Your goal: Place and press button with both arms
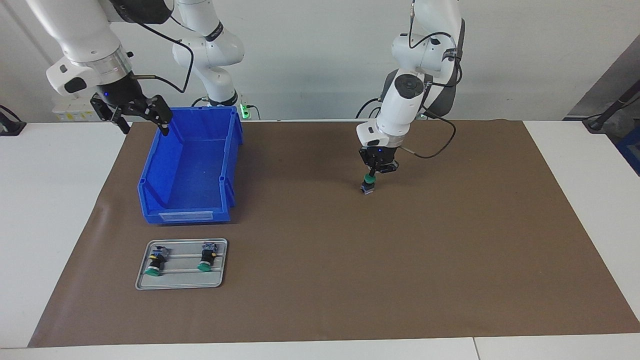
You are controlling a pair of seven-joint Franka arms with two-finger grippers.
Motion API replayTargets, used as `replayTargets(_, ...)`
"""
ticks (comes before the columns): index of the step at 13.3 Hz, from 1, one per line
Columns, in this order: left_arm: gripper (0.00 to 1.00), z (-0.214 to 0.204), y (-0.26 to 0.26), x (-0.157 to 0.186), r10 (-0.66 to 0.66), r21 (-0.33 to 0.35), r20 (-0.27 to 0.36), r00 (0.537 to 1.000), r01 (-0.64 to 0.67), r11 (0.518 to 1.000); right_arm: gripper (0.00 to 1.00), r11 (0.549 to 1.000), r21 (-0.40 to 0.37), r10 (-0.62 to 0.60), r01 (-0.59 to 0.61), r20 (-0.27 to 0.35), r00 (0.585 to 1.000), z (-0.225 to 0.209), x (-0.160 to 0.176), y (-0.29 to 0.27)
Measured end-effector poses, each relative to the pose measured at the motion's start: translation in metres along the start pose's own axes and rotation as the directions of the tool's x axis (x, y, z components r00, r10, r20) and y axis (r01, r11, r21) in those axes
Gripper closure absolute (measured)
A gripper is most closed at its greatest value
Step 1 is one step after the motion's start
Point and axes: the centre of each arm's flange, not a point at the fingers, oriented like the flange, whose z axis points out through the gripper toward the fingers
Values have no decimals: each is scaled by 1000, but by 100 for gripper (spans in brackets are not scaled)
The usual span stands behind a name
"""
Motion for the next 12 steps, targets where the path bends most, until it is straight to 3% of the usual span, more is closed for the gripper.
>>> replayTargets(6, 99, 3, -1, -1, -3, 12, -26, 1000, 3, 1000, 0, 1000, 0, 0, 0, 0, 1000, 0, 0, 0)
replayTargets(11, 99, -36, -23, 18, -43, 13, -57, 997, 43, 999, 0, 1000, 0, 0, 0, 0, 1000, 0, 0, 0)
replayTargets(12, 90, -48, -37, 21, -63, 14, -61, 996, 64, 998, 0, 1000, 0, 0, 0, 0, 1000, 0, 0, 0)
